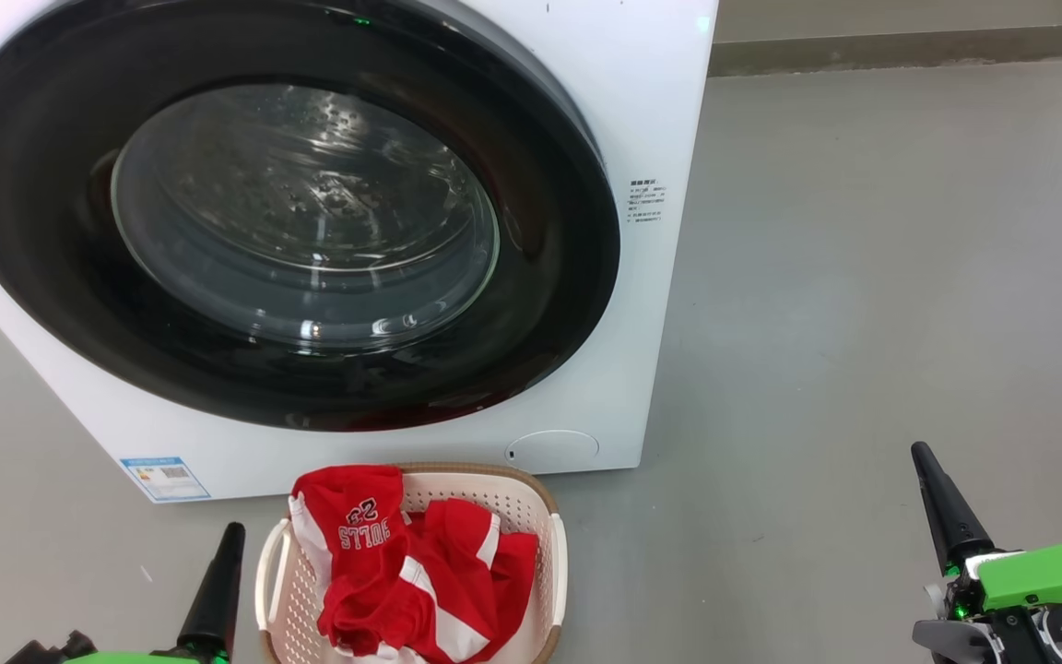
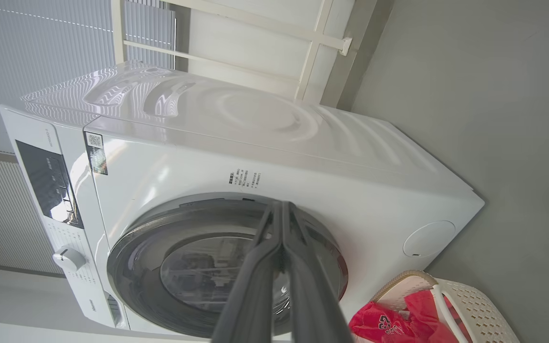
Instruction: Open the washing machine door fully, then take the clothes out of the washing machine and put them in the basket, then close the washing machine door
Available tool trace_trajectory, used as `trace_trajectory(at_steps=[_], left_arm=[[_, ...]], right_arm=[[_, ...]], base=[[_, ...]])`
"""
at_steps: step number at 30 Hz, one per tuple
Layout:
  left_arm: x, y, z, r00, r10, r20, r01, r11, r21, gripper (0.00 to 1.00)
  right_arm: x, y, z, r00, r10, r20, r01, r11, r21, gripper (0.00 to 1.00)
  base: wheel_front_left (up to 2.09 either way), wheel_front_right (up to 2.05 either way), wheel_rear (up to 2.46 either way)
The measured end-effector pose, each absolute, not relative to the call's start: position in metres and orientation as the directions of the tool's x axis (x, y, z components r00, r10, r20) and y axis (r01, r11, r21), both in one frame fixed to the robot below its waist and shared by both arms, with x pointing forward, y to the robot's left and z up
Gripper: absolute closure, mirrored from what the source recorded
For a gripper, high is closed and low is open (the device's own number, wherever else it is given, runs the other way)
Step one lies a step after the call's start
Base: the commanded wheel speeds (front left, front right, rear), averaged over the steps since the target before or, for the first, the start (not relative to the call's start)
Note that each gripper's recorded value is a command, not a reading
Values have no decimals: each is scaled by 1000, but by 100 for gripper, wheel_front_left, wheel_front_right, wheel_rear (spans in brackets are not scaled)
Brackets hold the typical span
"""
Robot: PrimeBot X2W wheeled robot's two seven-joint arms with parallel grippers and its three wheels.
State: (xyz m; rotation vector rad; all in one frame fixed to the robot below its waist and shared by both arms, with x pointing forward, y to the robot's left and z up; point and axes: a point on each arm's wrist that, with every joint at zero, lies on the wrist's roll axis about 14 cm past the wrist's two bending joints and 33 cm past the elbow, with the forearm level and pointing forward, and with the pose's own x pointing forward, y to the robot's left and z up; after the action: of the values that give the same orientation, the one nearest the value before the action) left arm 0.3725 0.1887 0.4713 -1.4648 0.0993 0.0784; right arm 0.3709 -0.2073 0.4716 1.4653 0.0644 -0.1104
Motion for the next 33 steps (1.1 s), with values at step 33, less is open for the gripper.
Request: trace_trajectory(at_steps=[33], left_arm=[[377, 187, 481, 996, -24, -80, -81, -7, -997, 100]], right_arm=[[376, -205, 482, 997, -22, -76, 76, -6, 997, 100]], base=[[0, 0, 0]])
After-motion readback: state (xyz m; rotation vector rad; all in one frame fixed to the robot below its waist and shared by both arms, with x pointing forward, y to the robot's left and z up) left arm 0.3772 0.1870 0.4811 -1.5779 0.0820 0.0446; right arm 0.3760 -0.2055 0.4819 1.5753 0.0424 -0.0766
